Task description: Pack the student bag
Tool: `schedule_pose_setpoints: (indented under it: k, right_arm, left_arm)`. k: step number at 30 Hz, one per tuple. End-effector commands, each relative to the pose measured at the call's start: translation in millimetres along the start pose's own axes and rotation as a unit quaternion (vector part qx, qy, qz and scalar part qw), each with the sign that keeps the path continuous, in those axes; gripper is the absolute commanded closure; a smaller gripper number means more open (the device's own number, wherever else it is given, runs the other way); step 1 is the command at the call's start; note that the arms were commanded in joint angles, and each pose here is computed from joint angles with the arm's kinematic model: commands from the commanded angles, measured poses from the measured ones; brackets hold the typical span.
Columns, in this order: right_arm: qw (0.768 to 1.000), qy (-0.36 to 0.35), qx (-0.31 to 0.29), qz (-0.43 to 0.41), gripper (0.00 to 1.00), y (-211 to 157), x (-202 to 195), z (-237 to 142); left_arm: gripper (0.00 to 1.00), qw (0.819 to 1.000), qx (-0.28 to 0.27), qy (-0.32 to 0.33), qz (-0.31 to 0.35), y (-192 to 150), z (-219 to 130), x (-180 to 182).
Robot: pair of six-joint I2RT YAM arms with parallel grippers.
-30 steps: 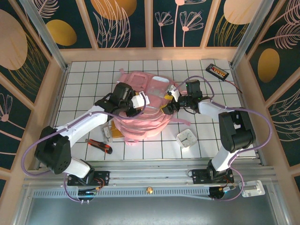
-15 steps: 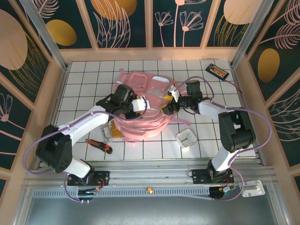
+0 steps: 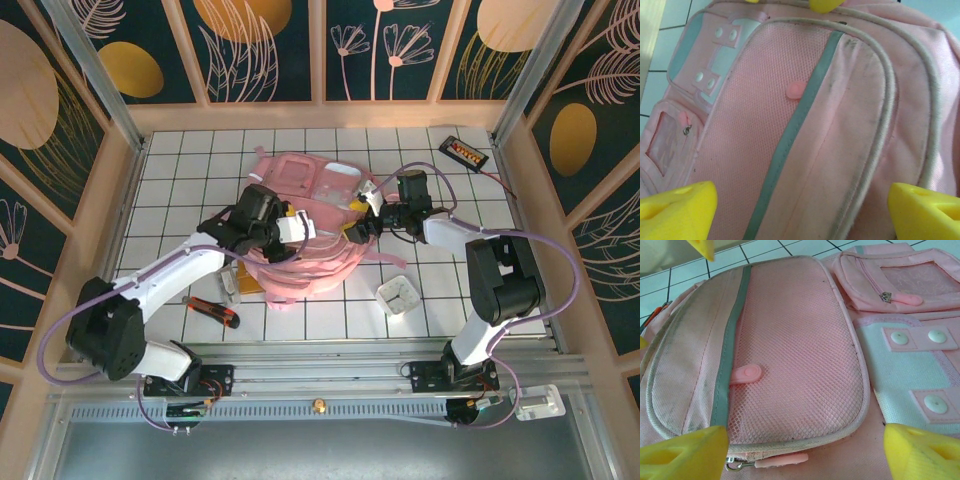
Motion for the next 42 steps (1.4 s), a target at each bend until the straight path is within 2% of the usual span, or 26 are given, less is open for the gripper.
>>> schedule_pose_setpoints:
  k: [1, 5, 13, 20, 22, 26, 27, 29, 30, 36, 39, 42]
  right_arm:
    - [1.0, 0.004, -0.011, -0.004, 0.19, 3, 3, -1]
    - [1.0, 0.003, -0.01, -0.004, 0.19, 4, 4, -2]
    - [1.0, -0.001, -0.007, -0.006, 0.19, 4, 4, -3]
    - [1.0, 0.002, -0.012, -0.002, 0.19, 4, 4, -1]
    - [1.0, 0.003, -0.014, -0.002, 0.19, 5, 5, -2]
    - [1.0, 0.002, -0.016, -0.001, 0.19, 3, 5, -2]
    - [1.0, 0.002, -0.016, -0.002, 0.19, 1, 5, -2]
    - [1.0, 0.0, -0.018, -0.012, 0.19, 0, 5, -4]
    - [1.0, -0.004, -0.018, -0.019, 0.19, -1, 4, -6]
    - [0.995, -0.033, -0.04, -0.087, 0.13, -2, -2, -20]
    - [0.994, -0.011, -0.05, -0.1, 0.13, 2, -6, -18]
    - [0.992, 0.01, -0.056, -0.11, 0.13, 4, -8, -12]
  left_arm:
    - [0.12, 1.0, -0.009, -0.021, 0.016, -1, -2, -7]
    - [0.13, 1.0, 0.004, -0.014, 0.016, -2, 5, -3]
    - [0.15, 0.998, 0.032, -0.045, 0.025, -7, 23, -8]
    - [0.21, 0.998, 0.052, 0.022, 0.026, -6, 35, 12]
    - [0.3, 0.998, 0.05, 0.037, 0.017, 0, 38, 20]
    - [0.51, 0.998, 0.055, 0.019, 0.015, 5, 45, 24]
    - [0.61, 0.998, 0.058, 0.014, 0.016, 4, 45, 22]
    - [0.92, 0.998, 0.062, 0.011, 0.019, 2, 42, 20]
    - [1.0, 0.998, 0.058, 0.014, 0.02, 2, 38, 19]
    - [1.0, 0.999, -0.008, 0.047, 0.016, 13, 6, 17]
    - [1.0, 0.998, -0.035, 0.059, 0.013, 15, -4, 16]
    - [1.0, 0.997, -0.039, 0.068, 0.013, 8, -4, 12]
Point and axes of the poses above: each hand's point on the last joint's axis, 136 mm out from that joint toward the fingers, its own z axis out along the fingers, its own x axis along the line the jaws close on, y = z × x, the point moved 8 cm from there along -z, back along the fingers, and after that the axes turned 3 degrees about -z, right-handed, at the moved point
